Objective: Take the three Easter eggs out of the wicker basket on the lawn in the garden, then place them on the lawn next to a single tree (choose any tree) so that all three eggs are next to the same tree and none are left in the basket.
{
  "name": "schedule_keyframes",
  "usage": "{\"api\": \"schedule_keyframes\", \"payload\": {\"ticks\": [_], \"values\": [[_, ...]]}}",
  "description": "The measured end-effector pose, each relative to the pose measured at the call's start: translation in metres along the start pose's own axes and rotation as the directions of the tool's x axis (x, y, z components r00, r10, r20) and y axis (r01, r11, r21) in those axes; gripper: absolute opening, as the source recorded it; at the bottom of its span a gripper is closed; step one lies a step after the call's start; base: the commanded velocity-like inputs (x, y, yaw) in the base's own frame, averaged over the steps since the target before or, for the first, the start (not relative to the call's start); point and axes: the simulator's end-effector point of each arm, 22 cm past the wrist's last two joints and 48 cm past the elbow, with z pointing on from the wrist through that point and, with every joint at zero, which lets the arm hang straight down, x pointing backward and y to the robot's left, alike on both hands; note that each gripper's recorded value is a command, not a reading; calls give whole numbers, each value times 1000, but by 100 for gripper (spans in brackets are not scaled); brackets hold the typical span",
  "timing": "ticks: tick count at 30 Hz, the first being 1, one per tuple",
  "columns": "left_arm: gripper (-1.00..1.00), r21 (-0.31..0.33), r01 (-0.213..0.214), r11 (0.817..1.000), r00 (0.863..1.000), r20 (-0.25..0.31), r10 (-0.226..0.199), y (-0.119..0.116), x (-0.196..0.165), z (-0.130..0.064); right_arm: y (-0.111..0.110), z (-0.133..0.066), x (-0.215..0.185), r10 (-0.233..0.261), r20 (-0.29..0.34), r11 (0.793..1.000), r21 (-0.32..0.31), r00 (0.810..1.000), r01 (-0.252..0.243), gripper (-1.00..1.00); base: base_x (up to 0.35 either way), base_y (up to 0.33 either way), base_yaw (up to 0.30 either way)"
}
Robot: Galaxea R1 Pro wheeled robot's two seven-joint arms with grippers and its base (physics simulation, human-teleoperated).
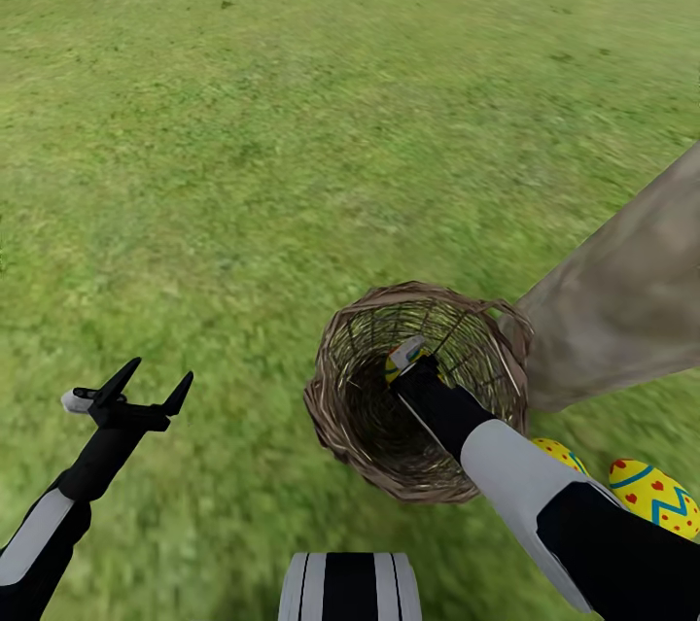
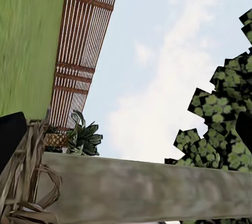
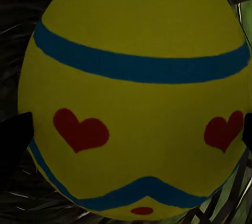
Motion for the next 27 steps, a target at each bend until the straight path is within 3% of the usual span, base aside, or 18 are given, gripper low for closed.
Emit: {"api": "schedule_keyframes", "payload": {"ticks": [22, 27], "values": [[100, 8, -1, 1000, 1000, -1, 1, -4, 1, 1, 3, -2, 3, 8, -7, 1000, -20, 1000, -8, -100, 0, 0, 0], [100, 9, -2, 1000, 1000, 0, 2, -4, 0, 1, 2, -1, 3, 0, -7, 1000, -14, 1000, 0, -100, -228, 117, 0]]}}
